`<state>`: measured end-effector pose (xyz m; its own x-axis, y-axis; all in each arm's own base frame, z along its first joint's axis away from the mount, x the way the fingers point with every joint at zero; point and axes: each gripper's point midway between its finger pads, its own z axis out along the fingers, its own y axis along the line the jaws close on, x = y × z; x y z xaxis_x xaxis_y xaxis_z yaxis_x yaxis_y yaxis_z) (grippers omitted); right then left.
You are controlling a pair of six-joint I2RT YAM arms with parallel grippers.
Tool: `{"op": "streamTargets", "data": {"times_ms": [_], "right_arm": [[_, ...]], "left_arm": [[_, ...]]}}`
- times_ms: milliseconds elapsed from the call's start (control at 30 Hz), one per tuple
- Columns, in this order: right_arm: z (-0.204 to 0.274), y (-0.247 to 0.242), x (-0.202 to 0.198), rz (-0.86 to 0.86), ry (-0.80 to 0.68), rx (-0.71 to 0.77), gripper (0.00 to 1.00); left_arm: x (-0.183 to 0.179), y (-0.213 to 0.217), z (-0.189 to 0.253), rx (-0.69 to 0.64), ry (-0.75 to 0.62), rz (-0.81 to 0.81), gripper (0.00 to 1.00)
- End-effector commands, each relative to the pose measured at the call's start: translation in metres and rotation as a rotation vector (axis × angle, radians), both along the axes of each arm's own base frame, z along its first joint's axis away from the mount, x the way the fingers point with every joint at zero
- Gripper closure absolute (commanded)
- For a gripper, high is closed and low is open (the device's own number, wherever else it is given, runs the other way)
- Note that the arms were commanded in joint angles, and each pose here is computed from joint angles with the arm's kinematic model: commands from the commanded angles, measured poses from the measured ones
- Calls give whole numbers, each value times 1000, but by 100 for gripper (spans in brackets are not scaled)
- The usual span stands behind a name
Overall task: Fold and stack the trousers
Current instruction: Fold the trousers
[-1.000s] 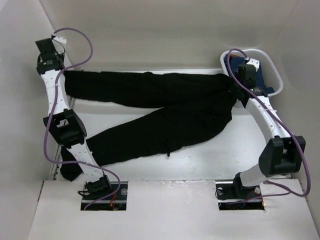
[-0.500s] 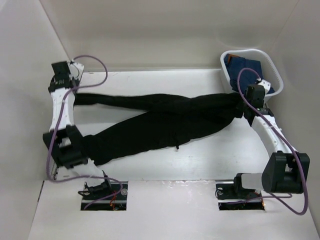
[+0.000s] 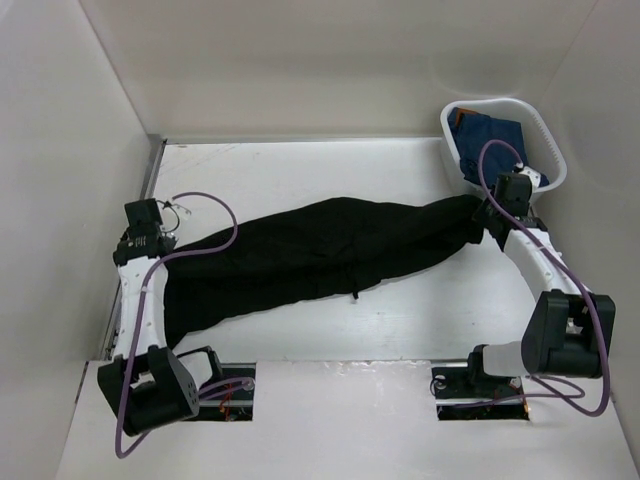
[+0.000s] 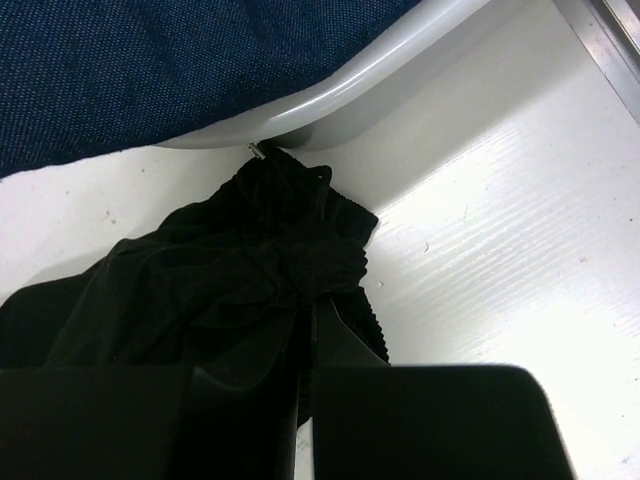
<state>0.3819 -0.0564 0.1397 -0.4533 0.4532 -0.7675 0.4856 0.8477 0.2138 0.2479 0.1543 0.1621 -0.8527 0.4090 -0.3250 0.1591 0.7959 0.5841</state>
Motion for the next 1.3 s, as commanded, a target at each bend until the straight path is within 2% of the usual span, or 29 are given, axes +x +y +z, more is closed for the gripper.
{"op": "streamTargets", "data": {"times_ms": [0,267,400,433,467,567,633,700,833,967,1033,1100,1167,1267], "right_arm": [[11,-6,4,-26,-50,9,99],[-12,-28,-20,-101,7,18,96],[-19,-31,-24,-118,29,25,80],[-21,-31,-26,-119,39,28,69],[-23,-31,-28,-122,49,32,62],[-20,-39,-38,-160,38,22,47],[-11,-47,-44,-195,7,8,41],[3,-52,-48,-218,-33,-6,41],[32,-57,-58,-247,-105,-52,41],[56,-68,-77,-313,-152,-113,38],[54,-62,-78,-299,-154,-105,31],[50,-51,-79,-273,-163,-70,30],[56,-32,-71,-206,-216,-24,36],[60,36,-39,101,-213,12,51]], "left_arm": [[-20,3,11,48,-1,6,97],[-54,12,34,99,-1,36,97],[-83,-7,5,49,132,-12,92],[-89,-10,-2,40,161,-22,89],[-97,-15,-9,30,199,-36,86],[-114,-26,-14,0,257,-61,71],[-127,-32,-15,-23,308,-76,65],[-138,-38,-12,-49,357,-89,59],[-142,-41,9,-67,380,-121,55],[-115,-25,29,-43,294,-107,46],[-93,-16,20,-61,250,-90,43],[-70,-11,1,-84,223,-89,41],[-50,0,-20,-74,216,-85,40],[-24,11,-46,-58,218,-94,40]]}}
